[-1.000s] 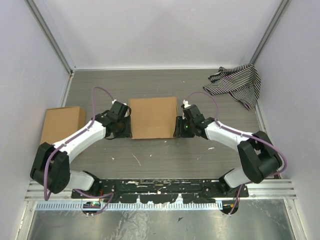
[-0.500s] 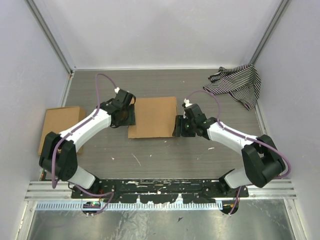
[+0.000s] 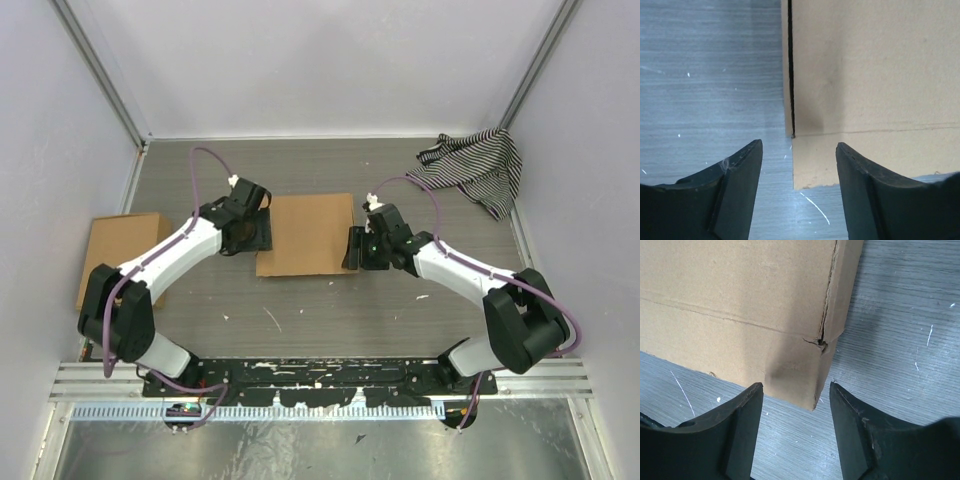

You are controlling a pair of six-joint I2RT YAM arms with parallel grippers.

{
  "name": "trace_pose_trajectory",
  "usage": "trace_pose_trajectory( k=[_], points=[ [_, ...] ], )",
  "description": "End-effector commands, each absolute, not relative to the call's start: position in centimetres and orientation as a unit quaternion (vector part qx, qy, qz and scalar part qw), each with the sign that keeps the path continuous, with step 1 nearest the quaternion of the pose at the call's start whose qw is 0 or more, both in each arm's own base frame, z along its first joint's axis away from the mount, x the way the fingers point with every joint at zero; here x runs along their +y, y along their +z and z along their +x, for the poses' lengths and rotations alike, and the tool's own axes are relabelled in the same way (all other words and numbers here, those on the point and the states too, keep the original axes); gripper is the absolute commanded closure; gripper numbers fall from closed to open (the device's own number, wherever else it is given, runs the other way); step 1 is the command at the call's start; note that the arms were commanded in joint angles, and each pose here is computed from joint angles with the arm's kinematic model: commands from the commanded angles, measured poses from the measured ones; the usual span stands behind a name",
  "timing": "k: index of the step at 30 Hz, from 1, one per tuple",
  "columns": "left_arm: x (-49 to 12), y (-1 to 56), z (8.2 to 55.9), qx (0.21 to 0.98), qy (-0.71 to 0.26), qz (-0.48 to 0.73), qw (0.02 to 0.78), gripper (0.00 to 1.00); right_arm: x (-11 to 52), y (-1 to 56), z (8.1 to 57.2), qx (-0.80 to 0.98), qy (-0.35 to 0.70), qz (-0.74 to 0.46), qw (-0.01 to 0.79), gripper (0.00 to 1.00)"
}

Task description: Fold the paper box

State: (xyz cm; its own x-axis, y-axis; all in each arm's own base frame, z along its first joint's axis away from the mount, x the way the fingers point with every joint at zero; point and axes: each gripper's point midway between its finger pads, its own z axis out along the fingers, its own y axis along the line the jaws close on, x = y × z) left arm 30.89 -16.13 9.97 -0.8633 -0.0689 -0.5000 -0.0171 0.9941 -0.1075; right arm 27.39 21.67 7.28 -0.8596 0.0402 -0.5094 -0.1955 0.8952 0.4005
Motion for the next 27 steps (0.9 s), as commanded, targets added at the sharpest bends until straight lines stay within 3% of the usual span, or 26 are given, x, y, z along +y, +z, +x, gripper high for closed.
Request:
trace_pose_trajectory(
  k=[1,18,27],
  points=[
    [-15.4,10.1,30.4,0.960,-0.059,-0.044,0.271,0.29,22.9,9.9,28.7,0.921,0.251,-0.045,0.294,0.39],
    [-17.9,8.1,34.4,0.958,-0.106,-0.058,0.261,0.32,22.1,10.6,34.3,0.910,0.209,0.007,0.357,0.35],
    [-19.1,6.6,34.3,0.964,-0.123,-0.059,0.228,0.37,23.5,7.9,36.2,0.920,0.214,-0.022,0.327,0.35]
  ],
)
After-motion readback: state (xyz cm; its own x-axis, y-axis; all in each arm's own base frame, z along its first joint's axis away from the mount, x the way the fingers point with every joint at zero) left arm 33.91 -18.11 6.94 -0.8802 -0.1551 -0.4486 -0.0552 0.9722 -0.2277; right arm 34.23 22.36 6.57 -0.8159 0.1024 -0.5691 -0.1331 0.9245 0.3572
